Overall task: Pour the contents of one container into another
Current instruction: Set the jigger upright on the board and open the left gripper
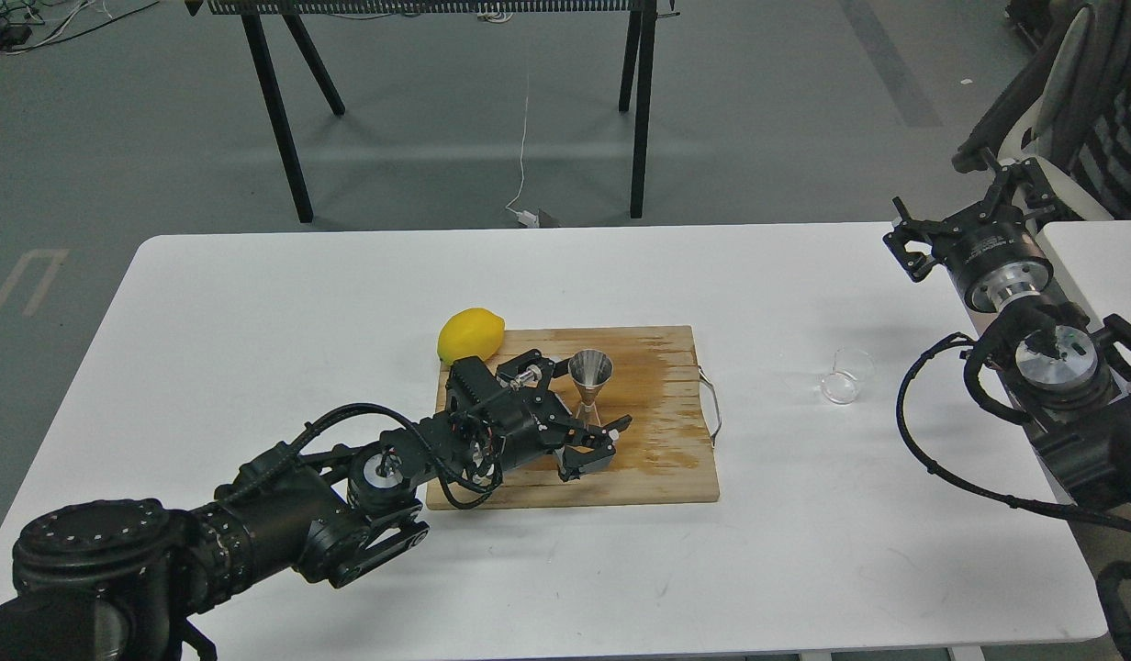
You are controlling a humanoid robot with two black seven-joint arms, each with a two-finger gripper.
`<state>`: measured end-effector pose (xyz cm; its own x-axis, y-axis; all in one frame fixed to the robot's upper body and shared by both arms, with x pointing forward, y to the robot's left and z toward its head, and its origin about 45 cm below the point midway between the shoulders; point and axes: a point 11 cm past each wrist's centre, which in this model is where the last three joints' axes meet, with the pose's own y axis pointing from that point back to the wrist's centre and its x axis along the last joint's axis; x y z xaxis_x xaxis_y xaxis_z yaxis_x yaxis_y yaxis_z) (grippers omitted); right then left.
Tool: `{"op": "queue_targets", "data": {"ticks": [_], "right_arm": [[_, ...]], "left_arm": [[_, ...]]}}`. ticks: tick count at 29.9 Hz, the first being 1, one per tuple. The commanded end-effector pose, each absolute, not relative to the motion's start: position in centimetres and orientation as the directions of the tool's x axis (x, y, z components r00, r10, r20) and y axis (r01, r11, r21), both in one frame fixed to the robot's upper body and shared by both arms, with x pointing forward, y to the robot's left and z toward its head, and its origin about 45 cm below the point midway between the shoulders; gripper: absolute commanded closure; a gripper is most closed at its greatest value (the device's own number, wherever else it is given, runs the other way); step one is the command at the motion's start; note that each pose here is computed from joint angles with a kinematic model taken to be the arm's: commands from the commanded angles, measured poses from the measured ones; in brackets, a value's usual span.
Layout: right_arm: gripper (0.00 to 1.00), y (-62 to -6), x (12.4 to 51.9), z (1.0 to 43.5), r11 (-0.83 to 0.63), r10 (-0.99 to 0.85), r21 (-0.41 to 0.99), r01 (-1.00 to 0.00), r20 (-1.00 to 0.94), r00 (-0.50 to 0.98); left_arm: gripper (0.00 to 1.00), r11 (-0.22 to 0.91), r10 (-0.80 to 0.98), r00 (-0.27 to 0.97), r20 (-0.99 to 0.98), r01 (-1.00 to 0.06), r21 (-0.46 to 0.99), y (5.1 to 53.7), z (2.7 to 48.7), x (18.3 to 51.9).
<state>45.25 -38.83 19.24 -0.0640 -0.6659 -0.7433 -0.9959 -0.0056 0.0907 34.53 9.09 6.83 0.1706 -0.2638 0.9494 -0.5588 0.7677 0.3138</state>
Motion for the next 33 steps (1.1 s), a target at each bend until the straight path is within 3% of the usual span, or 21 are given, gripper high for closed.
{"op": "queue_targets", "data": {"ticks": [1,33], "right_arm": [[0.01,-38.90,45.28,19.30,-0.003,-0.667,0.092,-0.996,-0.742,-0.066],[0.01,-38.93,45.37,19.45,-0.004,-0.668,0.087,-0.996,-0.741,-0.062]], "left_arm": [[0.01,0.766,-0.256,0.173,0.951,-0.564,0.309,9.14,6.98,34.73],[0.02,0.784,-0.246,0.177,0.953,-0.542,0.303,8.98,6.68,34.04]]}}
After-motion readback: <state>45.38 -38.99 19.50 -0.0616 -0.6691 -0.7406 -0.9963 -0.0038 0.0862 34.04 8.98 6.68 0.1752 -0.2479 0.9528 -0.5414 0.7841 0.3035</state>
